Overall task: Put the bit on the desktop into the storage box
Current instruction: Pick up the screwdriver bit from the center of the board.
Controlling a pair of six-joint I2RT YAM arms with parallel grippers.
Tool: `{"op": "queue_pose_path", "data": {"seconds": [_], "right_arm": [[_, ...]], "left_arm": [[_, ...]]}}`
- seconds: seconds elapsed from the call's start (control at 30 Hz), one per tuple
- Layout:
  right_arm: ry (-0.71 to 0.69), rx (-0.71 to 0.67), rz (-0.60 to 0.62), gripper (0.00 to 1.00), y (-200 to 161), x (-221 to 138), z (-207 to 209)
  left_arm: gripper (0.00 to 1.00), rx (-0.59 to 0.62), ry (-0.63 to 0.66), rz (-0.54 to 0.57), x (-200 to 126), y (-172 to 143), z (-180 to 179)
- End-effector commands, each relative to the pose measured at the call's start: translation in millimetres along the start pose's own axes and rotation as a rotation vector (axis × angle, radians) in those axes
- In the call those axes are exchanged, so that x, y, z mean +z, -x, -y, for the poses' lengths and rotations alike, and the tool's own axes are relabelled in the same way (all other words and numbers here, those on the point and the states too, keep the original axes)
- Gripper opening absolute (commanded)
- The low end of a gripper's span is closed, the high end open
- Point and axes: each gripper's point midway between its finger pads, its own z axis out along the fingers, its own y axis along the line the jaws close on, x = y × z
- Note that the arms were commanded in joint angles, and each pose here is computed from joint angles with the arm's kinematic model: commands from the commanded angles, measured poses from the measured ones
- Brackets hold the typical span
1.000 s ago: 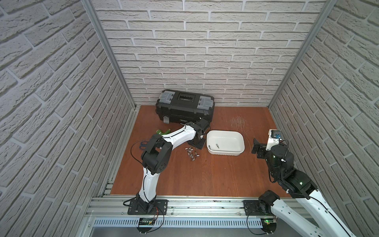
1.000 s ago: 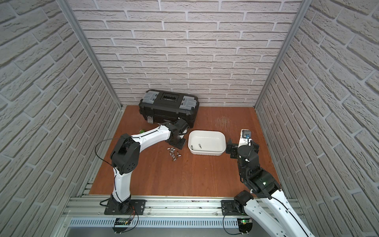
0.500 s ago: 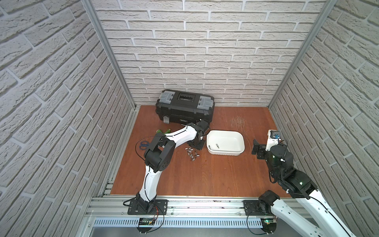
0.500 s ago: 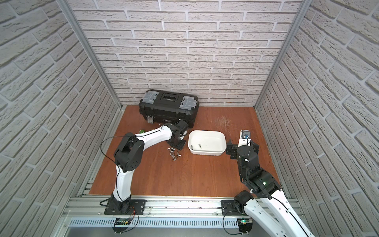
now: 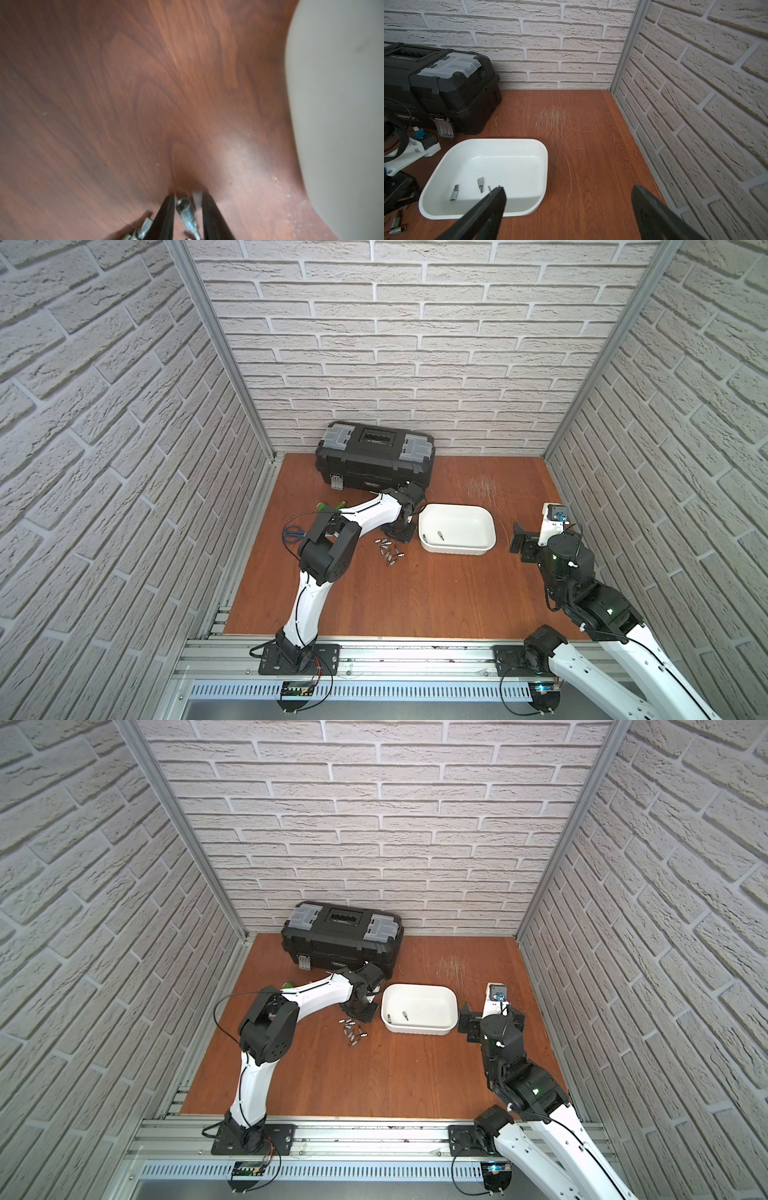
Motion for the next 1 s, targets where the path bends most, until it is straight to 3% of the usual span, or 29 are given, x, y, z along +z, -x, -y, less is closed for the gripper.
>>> {"op": "queue_pose_path", "data": {"seconds": [0.0, 0.3, 0.43, 0.97], "right_arm": [[-0.033, 0.008, 0.018, 0.98, 3.6, 0.5, 6.0], [-0.045, 0.007, 0.024, 0.98, 4.4, -0.4, 8.7], [-0.045, 0.009, 0.022, 0.98, 3.7, 0.1, 8.4], [-0.051, 0.022, 0.028, 0.98, 4.8, -2.3, 11.3]], "left_arm": [[0.25, -0.010, 0.020, -0.024, 11.4, -3.0, -6.1], [0.12, -0.021, 0.016, -0.015, 10.3, -5.8, -6.3], [0.11, -0.025, -0.001, 0.014, 3.2, -0.6, -3.3], [0.06, -0.063, -0.033, 0.226, -71.2, 24.1, -7.7]]}}
